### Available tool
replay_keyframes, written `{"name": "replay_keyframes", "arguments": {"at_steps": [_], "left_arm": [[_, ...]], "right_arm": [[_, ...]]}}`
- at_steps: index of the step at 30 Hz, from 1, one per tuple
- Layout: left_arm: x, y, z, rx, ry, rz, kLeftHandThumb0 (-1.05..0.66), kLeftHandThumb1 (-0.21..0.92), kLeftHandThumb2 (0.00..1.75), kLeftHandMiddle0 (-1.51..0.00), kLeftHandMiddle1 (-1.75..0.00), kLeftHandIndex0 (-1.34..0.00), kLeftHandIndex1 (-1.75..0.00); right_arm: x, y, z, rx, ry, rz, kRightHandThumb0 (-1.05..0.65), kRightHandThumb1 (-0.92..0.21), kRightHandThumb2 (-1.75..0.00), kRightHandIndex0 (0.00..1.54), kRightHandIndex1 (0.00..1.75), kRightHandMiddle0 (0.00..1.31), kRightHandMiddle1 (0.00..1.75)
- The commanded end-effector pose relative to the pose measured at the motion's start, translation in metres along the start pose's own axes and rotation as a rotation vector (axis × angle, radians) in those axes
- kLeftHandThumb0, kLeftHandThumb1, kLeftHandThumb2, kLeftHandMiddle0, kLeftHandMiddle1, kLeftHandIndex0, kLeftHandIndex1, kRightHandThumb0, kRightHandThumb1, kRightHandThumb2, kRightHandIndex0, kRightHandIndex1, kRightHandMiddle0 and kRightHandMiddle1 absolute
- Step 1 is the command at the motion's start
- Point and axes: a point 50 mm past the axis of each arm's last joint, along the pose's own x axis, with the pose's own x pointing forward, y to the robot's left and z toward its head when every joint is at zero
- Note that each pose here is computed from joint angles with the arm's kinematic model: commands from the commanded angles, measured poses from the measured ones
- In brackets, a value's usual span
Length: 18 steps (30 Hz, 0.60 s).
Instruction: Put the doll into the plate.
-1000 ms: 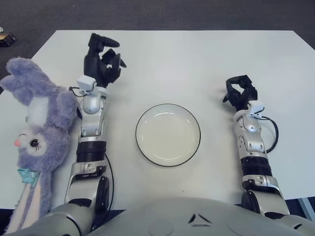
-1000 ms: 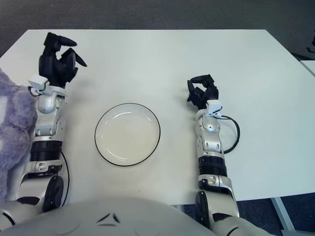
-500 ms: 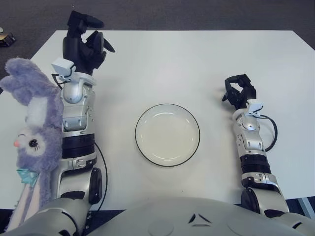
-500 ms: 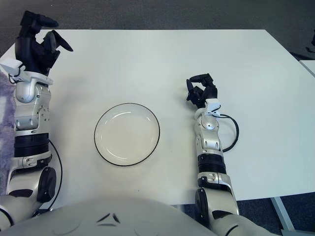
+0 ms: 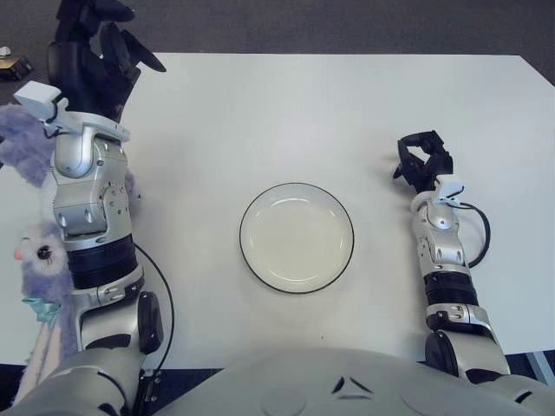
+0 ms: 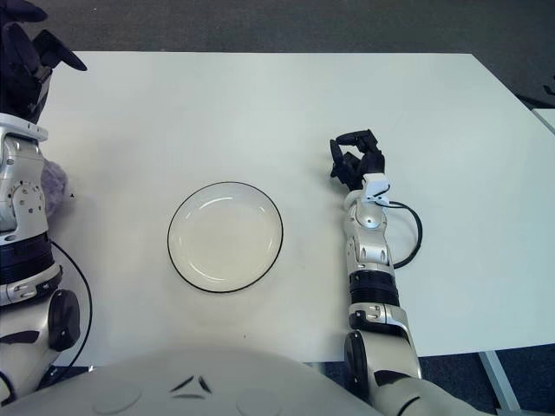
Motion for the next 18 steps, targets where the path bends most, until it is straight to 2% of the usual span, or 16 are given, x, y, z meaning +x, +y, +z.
{"name": "replay_keyframes", "arguments": {"at_steps": [1, 5, 11, 18], "left_arm": [[0.004, 0.001, 0.006, -0.015, -0.018, 0.005, -0.36, 0.85, 0.61, -0.73, -1.75, -0.25, -1.75], [0.004, 0.001, 0.006, -0.019, -0.02, 0.008, -0.36, 0.85, 0.61, -0.72, -1.75, -0.25, -1.75], [-0.002, 0.004, 0.011, -0.006, -0.053, 0.099, -0.36, 0.85, 0.61, -0.71, -1.75, -0.25, -1.75], [-0.006, 0.007, 0.016, 0.089, -0.113, 0.15, -0.36, 0.87, 0.53, -0.65, -1.73, -0.29, -1.69]], "right_arm": [[-0.013, -0.005, -0.032, -0.02, 0.17, -0.015, -0.36, -0.92, -0.34, 0.91, 1.75, 0.39, 1.56], [-0.013, -0.005, -0.032, -0.021, 0.171, -0.015, -0.36, -0.92, -0.34, 0.91, 1.75, 0.39, 1.56], [-0.013, -0.007, -0.034, -0.026, 0.177, -0.012, -0.36, -0.92, -0.35, 0.89, 1.75, 0.38, 1.56], [-0.012, -0.007, -0.034, -0.027, 0.18, -0.006, -0.36, -0.92, -0.35, 0.88, 1.75, 0.38, 1.57]]}}
